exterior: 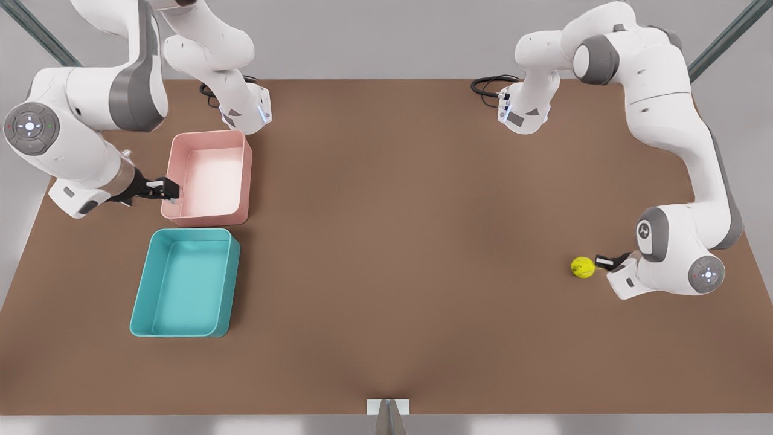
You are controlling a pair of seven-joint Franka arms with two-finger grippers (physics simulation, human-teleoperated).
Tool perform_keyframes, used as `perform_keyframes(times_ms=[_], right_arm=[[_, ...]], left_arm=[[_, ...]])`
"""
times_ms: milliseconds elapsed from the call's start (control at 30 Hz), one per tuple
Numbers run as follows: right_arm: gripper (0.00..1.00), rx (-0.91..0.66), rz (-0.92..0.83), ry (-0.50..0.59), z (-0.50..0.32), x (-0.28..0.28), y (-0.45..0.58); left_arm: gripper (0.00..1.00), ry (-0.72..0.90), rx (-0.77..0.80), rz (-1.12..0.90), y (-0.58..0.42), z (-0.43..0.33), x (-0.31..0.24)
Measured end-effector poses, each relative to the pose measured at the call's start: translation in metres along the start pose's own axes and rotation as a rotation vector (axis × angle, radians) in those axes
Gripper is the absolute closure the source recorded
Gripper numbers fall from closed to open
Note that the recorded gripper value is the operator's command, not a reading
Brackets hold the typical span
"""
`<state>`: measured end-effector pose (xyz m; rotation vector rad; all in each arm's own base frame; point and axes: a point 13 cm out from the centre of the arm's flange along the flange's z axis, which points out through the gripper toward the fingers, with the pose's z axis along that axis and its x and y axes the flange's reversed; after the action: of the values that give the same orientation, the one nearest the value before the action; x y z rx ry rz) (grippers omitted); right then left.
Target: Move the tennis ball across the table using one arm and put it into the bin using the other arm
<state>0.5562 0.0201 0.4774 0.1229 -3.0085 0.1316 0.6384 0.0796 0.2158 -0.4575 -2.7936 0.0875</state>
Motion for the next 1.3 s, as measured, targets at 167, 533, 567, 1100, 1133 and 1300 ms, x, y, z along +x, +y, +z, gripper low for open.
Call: perform_keyframes(times_ms=[167,533,567,1100,1133,1300], right_arm=[[0.00,0.002,0.019,-0.004,-0.002,-0.003,-0.008],[0.00,0.000,0.020,0.008,0.002,0.000,-0.007],[0.00,0.000,0.020,0.008,0.002,0.000,-0.007],[0.00,-0.001,0.017,0.021,0.006,0.000,-0.006],[0.00,-0.001,0.016,0.022,0.006,0.000,-0.006],[0.00,0.000,0.015,0.029,0.010,-0.002,-0.005]], left_arm=[[0.79,-0.020,-0.013,0.375,0.053,0.051,0.007],[0.79,-0.029,-0.113,0.980,0.083,0.128,0.013],[0.79,-0.022,-0.110,1.015,0.082,0.136,0.016],[0.79,-0.053,-0.101,1.409,-0.085,0.162,-0.052],[0.79,-0.071,-0.099,1.438,-0.129,0.153,-0.064],[0.79,-0.105,-0.107,1.312,-0.163,0.117,-0.080]])
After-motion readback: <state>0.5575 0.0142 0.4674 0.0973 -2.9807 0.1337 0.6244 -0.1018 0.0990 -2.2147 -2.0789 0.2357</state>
